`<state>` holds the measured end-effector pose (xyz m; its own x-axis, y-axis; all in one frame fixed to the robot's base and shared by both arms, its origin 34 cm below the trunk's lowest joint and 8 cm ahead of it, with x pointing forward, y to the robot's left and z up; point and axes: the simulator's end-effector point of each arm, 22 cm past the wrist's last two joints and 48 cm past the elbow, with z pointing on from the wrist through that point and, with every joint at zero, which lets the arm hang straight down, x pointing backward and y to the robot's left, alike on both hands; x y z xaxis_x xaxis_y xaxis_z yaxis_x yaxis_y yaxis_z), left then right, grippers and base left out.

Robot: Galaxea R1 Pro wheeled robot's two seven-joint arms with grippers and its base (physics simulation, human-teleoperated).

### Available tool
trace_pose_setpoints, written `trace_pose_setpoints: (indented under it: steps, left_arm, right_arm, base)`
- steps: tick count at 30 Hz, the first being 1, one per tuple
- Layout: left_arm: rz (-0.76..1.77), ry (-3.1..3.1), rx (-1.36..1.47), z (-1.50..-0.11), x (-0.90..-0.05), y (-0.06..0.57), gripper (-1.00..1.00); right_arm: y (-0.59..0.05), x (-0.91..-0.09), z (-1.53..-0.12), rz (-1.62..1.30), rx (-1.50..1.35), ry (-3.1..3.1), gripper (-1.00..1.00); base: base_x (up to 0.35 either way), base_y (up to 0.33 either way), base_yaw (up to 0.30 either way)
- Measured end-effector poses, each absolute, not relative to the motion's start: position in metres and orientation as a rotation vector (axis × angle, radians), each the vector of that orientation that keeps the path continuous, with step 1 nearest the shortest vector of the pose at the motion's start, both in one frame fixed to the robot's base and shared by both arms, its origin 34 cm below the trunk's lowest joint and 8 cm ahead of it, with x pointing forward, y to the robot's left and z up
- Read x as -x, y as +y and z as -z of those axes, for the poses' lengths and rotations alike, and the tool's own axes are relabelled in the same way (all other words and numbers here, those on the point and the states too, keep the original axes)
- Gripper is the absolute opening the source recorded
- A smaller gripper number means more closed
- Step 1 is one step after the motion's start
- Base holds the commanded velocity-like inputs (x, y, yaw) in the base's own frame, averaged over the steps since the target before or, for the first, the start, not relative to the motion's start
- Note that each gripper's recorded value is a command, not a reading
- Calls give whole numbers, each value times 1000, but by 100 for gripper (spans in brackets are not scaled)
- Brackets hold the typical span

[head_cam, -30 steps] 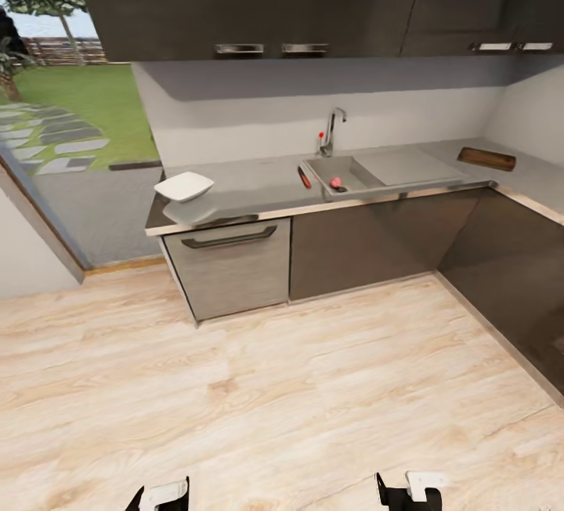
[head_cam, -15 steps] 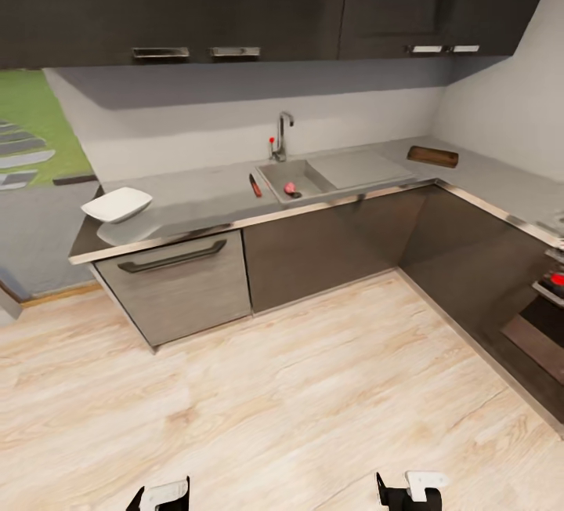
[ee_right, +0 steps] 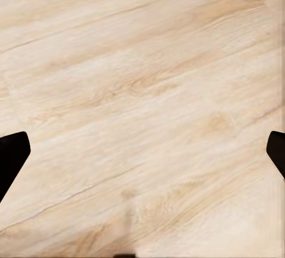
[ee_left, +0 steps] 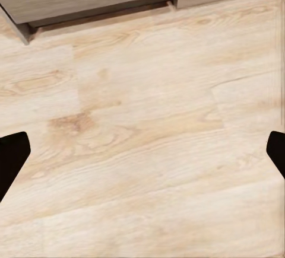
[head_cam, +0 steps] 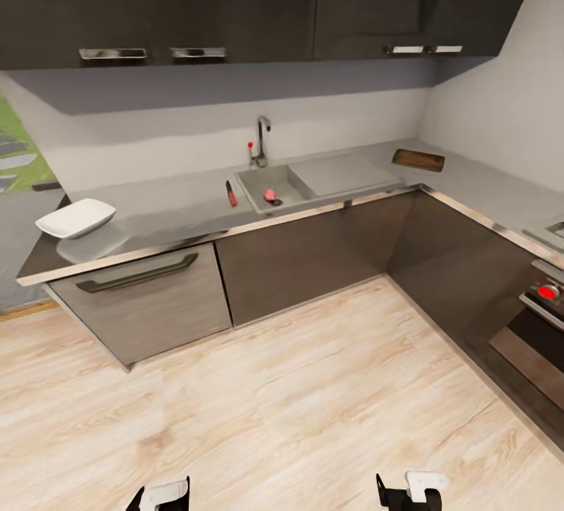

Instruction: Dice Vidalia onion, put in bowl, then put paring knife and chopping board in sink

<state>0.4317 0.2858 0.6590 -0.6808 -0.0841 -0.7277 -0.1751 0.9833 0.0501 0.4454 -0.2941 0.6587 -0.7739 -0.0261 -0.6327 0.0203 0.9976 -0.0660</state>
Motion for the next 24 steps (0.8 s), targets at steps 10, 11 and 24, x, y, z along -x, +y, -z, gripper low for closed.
trace_pose_setpoints:
  steps: [10, 11, 24]
  left_arm:
    - [-148, 2326, 181, -658, -431, 286, 100]
    - [-148, 2326, 181, -658, -431, 286, 100]
    - [-150, 2325, 180, -659, -431, 287, 100]
  right_arm:
    - [-348, -521, -717, 377, -103, 2375, 100]
    - [-350, -527, -723, 390, -107, 2375, 100]
    - [-372, -666, -858, 470, -134, 2332, 100]
  base:
    - [245, -226, 0]
    - [246, -227, 0]
    - [280, -142, 0]
